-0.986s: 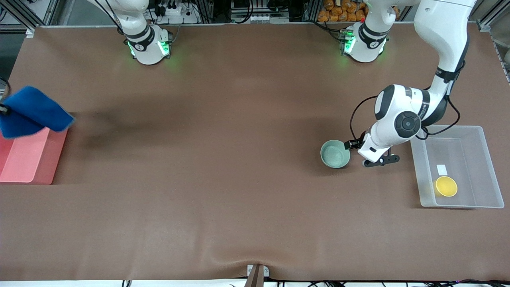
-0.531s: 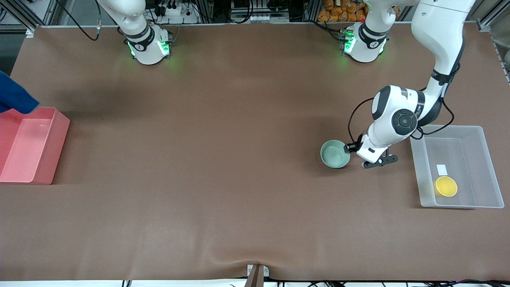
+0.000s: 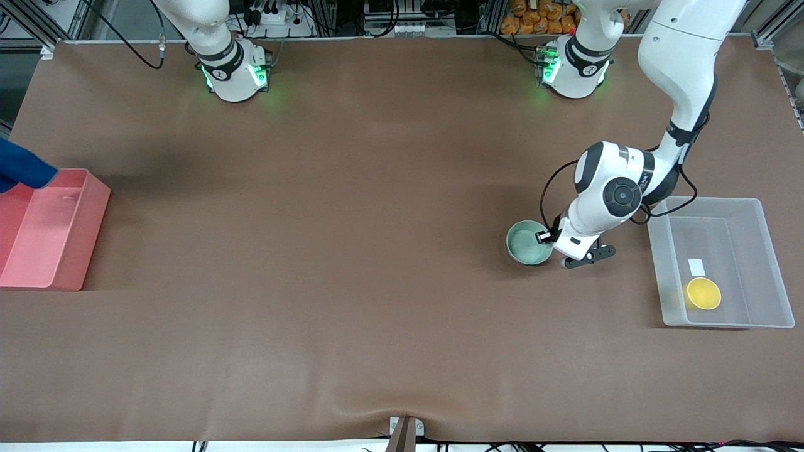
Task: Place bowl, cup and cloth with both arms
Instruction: 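Place the bowl in the bin while the right gripper drops the cloth in the tray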
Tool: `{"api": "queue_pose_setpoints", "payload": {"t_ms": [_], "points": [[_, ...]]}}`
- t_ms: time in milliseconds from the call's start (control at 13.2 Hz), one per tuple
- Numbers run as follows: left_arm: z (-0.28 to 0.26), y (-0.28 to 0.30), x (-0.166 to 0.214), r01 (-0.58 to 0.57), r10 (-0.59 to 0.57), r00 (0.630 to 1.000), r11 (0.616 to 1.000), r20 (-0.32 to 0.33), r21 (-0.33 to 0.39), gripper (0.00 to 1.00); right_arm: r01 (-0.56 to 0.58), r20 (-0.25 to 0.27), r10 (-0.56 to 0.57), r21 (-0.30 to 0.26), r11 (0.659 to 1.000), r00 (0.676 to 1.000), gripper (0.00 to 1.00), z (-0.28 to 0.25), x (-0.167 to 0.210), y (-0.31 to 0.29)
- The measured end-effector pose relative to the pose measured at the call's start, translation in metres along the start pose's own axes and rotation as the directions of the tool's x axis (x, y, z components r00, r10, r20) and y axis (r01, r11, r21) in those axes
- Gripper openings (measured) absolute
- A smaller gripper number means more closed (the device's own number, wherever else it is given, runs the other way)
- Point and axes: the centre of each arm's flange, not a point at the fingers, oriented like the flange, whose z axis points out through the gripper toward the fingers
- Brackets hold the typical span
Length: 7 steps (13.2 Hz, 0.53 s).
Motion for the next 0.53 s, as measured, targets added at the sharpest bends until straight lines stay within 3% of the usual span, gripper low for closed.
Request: {"api": "queue_pose_setpoints", "payload": {"t_ms": [227,531], "points": [[-0.027,0.003,0.018,0.008,-0.008,1.000,1.000,-0.018,0.000,0.03,0.121,-0.042,-0.123,-0.044,0.992,0.992,0.02,0.004,0.012,0.003],[-0.105,-0.041,0.072,0.011,-0.011,1.000,0.999,0.011,0.042,0.03,0.158,-0.041,-0.159,-0.034,0.987,0.986,0.02,0.024,0.022,0.003]]}}
